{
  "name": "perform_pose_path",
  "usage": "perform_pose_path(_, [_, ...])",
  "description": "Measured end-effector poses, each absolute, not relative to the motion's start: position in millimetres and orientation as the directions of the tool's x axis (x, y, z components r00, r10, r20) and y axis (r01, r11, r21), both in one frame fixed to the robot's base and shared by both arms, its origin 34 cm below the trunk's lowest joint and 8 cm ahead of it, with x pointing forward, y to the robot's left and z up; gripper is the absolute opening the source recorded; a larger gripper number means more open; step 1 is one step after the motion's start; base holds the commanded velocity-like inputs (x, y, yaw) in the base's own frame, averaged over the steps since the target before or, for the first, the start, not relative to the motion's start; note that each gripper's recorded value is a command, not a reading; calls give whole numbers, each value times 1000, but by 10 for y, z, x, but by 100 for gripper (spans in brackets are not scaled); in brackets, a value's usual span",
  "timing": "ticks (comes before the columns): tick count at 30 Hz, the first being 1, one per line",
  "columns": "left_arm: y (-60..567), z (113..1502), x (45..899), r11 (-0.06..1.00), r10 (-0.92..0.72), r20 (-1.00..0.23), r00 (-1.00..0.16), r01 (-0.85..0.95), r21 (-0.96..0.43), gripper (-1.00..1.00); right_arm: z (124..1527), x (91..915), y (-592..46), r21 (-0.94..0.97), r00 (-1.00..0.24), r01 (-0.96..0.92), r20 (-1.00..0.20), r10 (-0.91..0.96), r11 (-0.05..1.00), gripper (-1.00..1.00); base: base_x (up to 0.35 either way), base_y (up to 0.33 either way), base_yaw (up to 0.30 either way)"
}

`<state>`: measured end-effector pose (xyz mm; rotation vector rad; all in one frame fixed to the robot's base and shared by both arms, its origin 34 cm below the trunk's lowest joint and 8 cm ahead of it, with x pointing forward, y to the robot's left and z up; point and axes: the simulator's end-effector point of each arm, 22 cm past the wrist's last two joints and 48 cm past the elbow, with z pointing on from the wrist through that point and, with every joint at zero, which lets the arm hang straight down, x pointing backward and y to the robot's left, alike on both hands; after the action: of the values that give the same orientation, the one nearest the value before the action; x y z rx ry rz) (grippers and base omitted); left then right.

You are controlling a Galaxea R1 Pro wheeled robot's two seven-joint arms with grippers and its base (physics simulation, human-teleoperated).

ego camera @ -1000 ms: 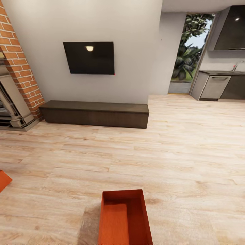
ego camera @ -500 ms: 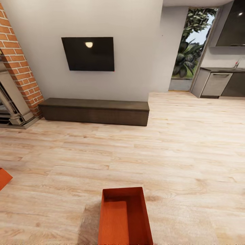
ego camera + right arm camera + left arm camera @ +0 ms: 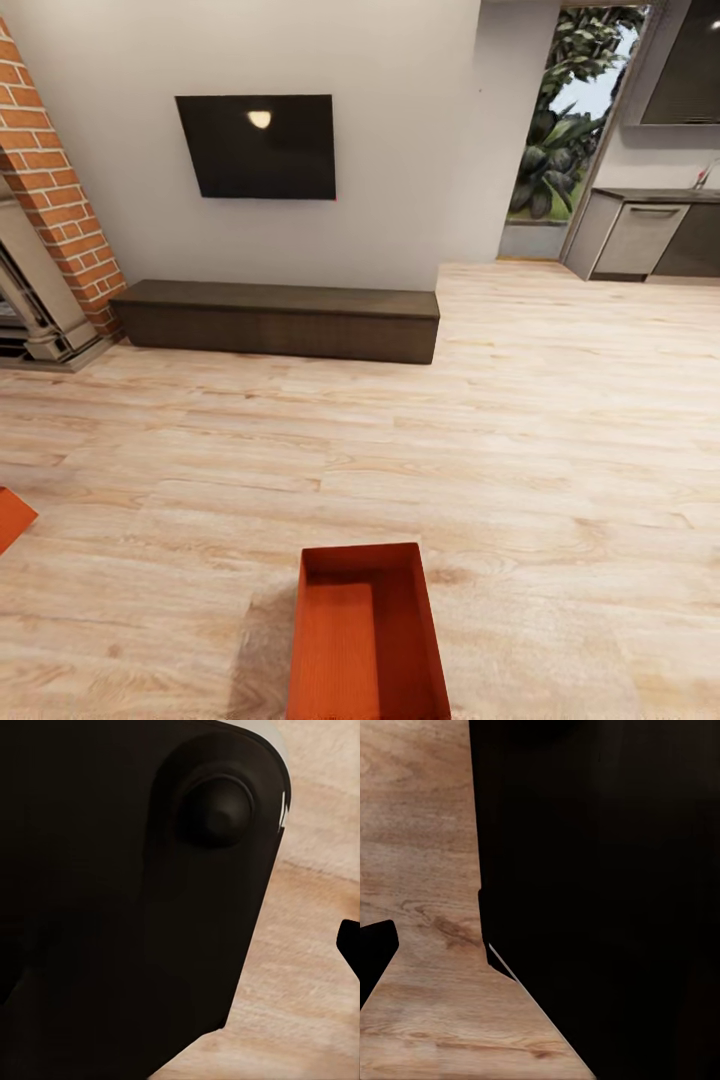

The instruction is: Move the two storage containers from the living room to the garage. In the garage, place one container on the floor and stack the other container on top of it (either order is fine).

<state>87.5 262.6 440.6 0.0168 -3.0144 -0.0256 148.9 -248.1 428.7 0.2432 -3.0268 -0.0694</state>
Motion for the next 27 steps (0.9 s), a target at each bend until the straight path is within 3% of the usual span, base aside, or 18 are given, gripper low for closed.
perform_pose_path(27, [2613, 4416, 787, 1000, -10, 153, -988, -8, 16, 100, 4279, 1381, -2460, 62, -980, -157, 114, -163, 986, 100, 0, 0, 0])
